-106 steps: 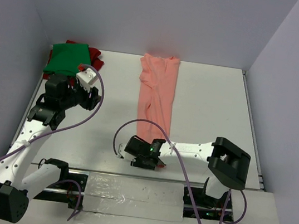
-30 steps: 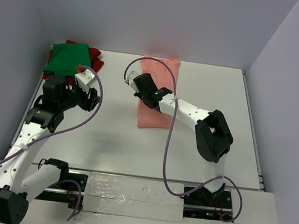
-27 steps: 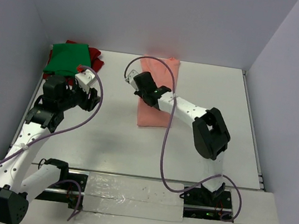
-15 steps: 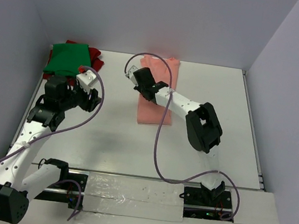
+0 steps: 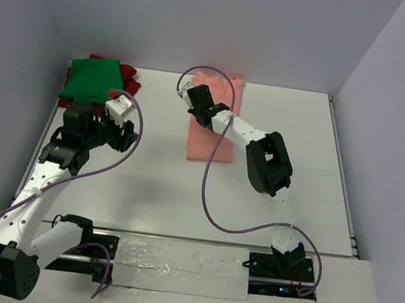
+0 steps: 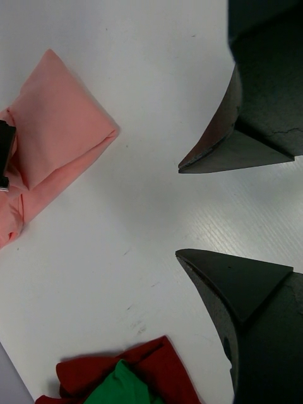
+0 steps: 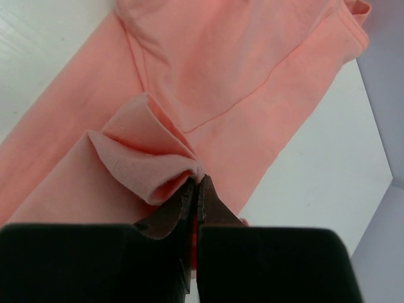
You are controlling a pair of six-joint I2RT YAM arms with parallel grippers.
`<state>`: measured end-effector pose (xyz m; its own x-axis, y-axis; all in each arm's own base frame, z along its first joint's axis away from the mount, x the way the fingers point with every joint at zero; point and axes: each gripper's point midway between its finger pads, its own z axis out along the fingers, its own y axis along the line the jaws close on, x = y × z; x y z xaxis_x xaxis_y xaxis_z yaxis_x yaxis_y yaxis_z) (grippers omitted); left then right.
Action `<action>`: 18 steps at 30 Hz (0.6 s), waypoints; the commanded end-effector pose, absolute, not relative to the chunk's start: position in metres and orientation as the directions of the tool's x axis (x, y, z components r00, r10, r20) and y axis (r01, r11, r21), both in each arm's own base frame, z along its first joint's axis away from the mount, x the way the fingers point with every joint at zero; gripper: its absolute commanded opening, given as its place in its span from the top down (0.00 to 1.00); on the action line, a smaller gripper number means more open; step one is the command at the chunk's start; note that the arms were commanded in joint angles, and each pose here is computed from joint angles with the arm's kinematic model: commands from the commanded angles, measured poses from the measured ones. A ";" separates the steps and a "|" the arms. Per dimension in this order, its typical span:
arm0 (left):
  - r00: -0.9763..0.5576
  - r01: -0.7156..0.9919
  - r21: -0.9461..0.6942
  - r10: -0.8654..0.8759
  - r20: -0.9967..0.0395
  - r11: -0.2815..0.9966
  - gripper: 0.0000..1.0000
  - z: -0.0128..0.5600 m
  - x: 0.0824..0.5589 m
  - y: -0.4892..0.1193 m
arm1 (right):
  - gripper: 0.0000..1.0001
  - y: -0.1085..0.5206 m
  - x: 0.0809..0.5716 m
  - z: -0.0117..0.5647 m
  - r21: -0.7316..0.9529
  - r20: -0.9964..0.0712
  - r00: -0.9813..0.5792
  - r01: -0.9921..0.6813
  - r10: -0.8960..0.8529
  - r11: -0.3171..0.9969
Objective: Fold and stack the t-shirts
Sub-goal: Fold the folded rectangular tshirt in 1/3 of the way
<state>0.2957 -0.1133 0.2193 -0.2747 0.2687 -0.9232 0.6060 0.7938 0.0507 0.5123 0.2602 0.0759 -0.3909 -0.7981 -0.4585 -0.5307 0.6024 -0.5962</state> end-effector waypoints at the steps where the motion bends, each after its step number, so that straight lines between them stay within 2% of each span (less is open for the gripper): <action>1: -0.248 0.623 0.058 0.267 -0.931 0.780 0.40 0.224 0.299 -0.116 | 1.00 0.256 0.534 0.092 -0.619 -0.506 -0.391 -0.457 -0.769 0.639; 3: -0.251 0.625 0.055 0.267 -0.930 0.778 0.40 0.223 0.299 -0.116 | 0.74 0.250 0.541 0.084 -0.635 -0.498 -0.408 -0.430 -0.765 0.642; 4: -0.253 0.625 0.054 0.268 -0.930 0.778 0.40 0.223 0.299 -0.116 | 0.46 0.250 0.543 0.082 -0.638 -0.496 -0.413 -0.423 -0.764 0.643; 5: -0.253 0.626 0.053 0.268 -0.930 0.778 0.40 0.222 0.299 -0.117 | 0.40 0.247 0.546 0.083 -0.641 -0.502 -0.419 -0.407 -0.756 0.651; 7: -0.254 0.628 0.052 0.268 -0.929 0.777 0.40 0.223 0.299 -0.117 | 0.33 0.248 0.546 0.084 -0.636 -0.515 -0.416 -0.400 -0.749 0.660; 10: -0.258 0.628 0.050 0.268 -0.928 0.777 0.39 0.221 0.298 -0.117 | 0.30 0.250 0.545 0.096 -0.619 -0.558 -0.400 -0.384 -0.727 0.686; 15: -0.257 0.629 0.050 0.268 -0.929 0.776 0.39 0.221 0.296 -0.117 | 0.30 0.255 0.539 0.132 -0.605 -0.616 -0.366 -0.348 -0.698 0.716; 18: -0.258 0.631 0.048 0.268 -0.928 0.774 0.39 0.220 0.294 -0.117 | 0.30 0.252 0.530 0.143 -0.646 -0.603 -0.350 -0.312 -0.717 0.696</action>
<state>0.2960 -0.1158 0.2148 -0.2870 0.2692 -0.9194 0.6174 0.7858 0.0373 0.5281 0.2469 0.0734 -0.4189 -0.7623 -0.4933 -0.4375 0.6455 -0.6260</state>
